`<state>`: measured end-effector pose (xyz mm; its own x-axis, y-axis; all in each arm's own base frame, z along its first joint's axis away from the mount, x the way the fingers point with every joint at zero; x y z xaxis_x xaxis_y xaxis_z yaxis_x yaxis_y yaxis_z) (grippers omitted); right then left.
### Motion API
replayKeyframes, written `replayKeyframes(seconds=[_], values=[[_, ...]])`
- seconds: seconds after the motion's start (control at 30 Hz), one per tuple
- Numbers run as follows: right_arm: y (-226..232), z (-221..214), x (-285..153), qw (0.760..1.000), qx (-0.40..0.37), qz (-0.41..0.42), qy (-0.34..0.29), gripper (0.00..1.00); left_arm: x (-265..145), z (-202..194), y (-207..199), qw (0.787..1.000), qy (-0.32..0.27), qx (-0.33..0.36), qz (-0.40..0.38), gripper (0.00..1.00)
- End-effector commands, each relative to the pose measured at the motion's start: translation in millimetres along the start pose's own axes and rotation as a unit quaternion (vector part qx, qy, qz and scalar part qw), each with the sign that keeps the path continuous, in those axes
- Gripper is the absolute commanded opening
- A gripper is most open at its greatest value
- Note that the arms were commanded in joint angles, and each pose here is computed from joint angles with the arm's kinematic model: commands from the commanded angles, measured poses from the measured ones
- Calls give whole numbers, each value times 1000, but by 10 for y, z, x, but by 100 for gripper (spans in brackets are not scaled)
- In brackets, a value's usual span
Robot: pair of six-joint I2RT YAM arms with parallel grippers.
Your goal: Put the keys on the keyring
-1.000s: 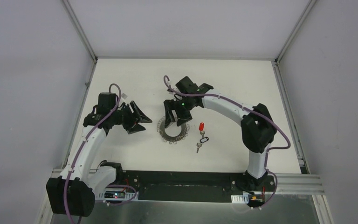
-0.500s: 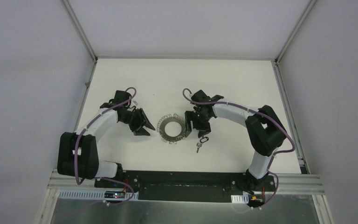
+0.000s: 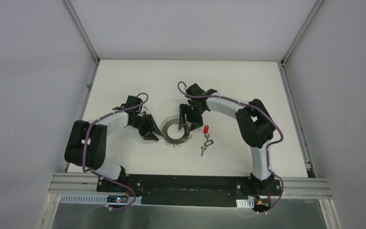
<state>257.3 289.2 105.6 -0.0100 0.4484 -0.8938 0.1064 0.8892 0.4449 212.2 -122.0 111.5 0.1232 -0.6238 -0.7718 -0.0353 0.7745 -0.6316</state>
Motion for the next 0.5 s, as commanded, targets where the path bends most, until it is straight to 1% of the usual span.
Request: replayKeyframes(seconds=[0.0,0.17,0.3,0.37,0.47], values=[[109,162,88,1000,-23,-4,-11,66,168,-8,42,1000,-6,-4,-7,38],[192,251,31,999,-45,-11,-21,66,309,-163,7,1000,11,-13,-25,33],[233,265,-59,998,-60,-3,-31,68,386,-318,-99,999,18,-2,-45,28],[235,252,-113,997,-63,-3,-37,71,374,-374,-121,999,14,4,-47,25],[220,196,-236,996,-66,-2,-52,77,295,-426,-110,999,-9,15,-32,26]])
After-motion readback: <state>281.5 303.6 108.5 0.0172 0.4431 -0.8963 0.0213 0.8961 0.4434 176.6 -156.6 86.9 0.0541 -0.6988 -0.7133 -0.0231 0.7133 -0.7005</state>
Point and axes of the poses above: each gripper's point midway between its finger pads, its own x axis out along the fingers, its own y axis along the line the jaws close on, z = x × y, the point moved 8 cm from there along -x, back along the fingers, and after that the axes turned 15 degrees about x, right-handed, at the moved point
